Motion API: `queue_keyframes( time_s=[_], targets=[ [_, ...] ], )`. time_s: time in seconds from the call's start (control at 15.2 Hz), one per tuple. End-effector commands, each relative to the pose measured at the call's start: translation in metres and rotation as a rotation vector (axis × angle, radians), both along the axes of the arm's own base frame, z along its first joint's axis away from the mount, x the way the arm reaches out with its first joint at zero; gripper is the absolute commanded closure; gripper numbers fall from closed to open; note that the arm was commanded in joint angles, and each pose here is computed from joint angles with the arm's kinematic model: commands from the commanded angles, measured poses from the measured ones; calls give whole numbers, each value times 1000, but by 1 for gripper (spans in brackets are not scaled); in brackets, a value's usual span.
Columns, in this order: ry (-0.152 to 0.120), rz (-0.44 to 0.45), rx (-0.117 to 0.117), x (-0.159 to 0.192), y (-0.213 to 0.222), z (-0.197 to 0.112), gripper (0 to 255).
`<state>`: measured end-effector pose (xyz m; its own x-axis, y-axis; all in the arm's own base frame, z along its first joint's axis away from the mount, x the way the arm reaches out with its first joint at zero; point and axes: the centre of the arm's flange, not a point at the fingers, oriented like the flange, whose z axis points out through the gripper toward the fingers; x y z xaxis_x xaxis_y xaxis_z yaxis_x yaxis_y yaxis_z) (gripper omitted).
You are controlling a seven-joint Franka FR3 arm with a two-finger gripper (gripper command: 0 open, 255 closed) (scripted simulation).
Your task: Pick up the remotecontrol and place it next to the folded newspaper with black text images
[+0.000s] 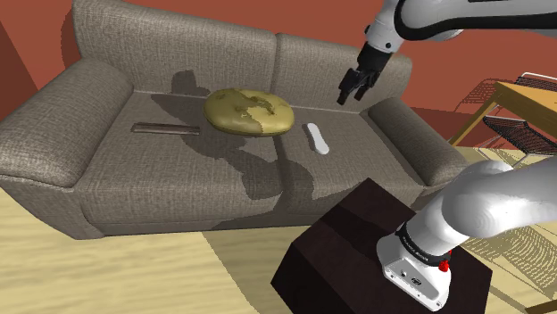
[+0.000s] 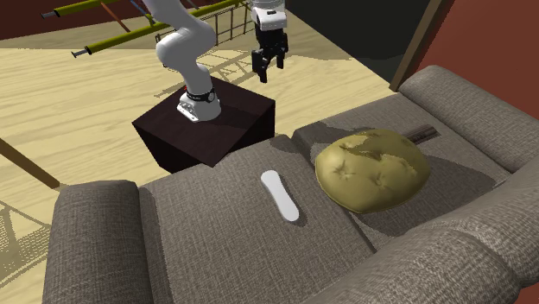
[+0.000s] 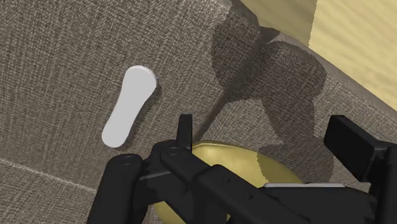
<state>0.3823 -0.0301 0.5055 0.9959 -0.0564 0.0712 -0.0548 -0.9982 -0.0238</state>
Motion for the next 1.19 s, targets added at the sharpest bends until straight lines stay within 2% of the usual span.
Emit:
queue_keyframes(
  time_s=[0.0, 1.12],
  targets=[
    [3, -31, 0, 16, -11, -17, 0],
    [45, -284, 7, 121, -123, -182, 0]
  ],
)
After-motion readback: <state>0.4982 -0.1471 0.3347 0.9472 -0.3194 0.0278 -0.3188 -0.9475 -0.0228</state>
